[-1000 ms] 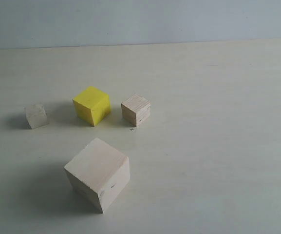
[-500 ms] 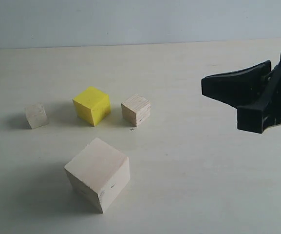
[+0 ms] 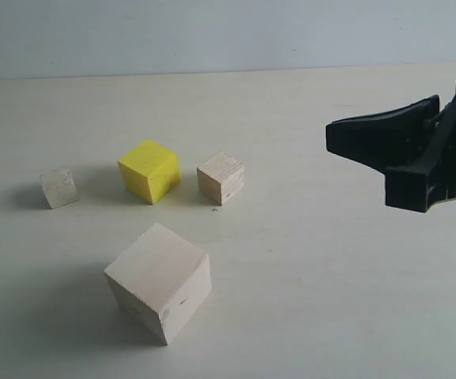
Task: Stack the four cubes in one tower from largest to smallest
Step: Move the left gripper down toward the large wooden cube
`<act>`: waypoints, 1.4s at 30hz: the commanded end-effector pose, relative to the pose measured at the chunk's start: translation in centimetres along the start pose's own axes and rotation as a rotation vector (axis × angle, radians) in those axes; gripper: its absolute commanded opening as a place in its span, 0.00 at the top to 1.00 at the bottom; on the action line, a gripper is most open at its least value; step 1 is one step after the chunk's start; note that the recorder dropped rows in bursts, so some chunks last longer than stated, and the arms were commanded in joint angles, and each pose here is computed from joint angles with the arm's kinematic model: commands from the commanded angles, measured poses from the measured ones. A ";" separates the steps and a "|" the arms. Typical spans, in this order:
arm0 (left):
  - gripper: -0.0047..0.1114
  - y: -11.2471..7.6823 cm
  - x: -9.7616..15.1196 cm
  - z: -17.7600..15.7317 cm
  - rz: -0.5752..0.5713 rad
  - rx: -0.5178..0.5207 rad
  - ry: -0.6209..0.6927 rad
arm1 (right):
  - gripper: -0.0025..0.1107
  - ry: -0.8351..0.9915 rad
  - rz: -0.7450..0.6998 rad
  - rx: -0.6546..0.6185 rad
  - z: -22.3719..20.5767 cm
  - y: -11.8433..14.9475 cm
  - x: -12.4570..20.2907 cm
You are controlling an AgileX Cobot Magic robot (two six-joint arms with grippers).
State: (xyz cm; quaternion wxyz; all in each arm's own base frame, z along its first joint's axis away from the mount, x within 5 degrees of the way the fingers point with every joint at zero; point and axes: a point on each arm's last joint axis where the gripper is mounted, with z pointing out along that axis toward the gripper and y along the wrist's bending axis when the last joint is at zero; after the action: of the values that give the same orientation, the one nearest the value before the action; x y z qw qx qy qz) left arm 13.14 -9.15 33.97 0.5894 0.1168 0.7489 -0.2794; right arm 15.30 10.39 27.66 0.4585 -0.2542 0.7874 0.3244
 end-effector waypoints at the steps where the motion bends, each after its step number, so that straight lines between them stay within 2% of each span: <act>1: 0.96 -0.5 -0.7 0.0 -0.025 0.047 -0.067 | 0.98 -0.036 0.051 -0.002 0.0 0.0 -0.5; 3: 0.96 -0.4 -0.5 0.2 -0.027 0.037 -0.045 | 0.98 -0.043 0.053 0.021 0.0 -0.2 -0.6; 4: 0.95 -0.2 0.1 0.7 0.009 0.008 0.014 | 0.98 -0.044 0.044 0.046 0.0 -0.4 -0.6; 6: 0.89 0.2 1.0 1.4 0.053 -0.028 0.096 | 0.98 -0.052 0.038 0.081 0.0 -0.7 -0.6; 9: 0.69 0.7 2.3 2.4 0.103 -0.072 0.210 | 0.98 -0.068 0.039 0.148 -0.1 -1.3 -0.8; 10: 0.53 1.0 3.0 2.9 0.111 -0.092 0.268 | 0.98 -0.074 0.041 0.184 -0.1 -1.7 -0.8; 12: 0.38 1.3 3.8 3.8 0.113 -0.113 0.332 | 0.98 -0.063 0.050 0.197 0.2 -2.0 -0.7; 13: 0.39 1.3 4.1 4.0 0.122 -0.119 0.352 | 0.98 -0.055 0.053 0.197 0.3 -2.1 -0.6; 17: 0.54 1.7 5.0 4.7 0.152 -0.139 0.429 | 0.98 0.010 0.075 0.204 1.9 -3.0 -0.1; 19: 0.61 1.7 5.2 4.6 0.150 -0.146 0.444 | 0.98 0.031 0.008 0.207 3.0 -3.6 -1.5; 25: 0.61 1.7 6.5 4.0 0.067 -0.154 0.599 | 0.98 0.000 0.037 0.174 5.7 -4.7 -5.4; 29: 0.61 1.7 7.3 3.3 0.021 -0.180 0.716 | 0.98 0.001 0.049 0.175 7.1 -5.5 -6.5; 32: 0.69 1.7 7.7 2.9 -0.001 -0.191 0.772 | 0.98 0.008 0.069 0.174 7.5 -5.7 -6.4; 38: 0.95 0.8 8.5 2.8 -0.068 -0.109 0.868 | 0.98 0.009 0.079 0.174 7.5 -5.7 -6.4; 40: 0.96 0.3 9.6 2.9 -0.094 -0.043 0.960 | 0.98 0.010 0.079 0.170 7.5 -5.7 -6.4; 42: 0.96 0.3 10.5 3.1 -0.103 -0.023 0.996 | 0.98 0.015 0.079 0.154 7.5 -5.5 -6.3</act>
State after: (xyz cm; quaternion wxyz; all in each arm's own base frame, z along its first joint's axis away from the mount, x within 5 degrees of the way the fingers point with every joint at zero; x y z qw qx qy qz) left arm 13.27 -11.68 24.39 0.1795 0.1778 0.9479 -0.1942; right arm 26.22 12.80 28.66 0.4585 -0.1851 0.8258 0.2711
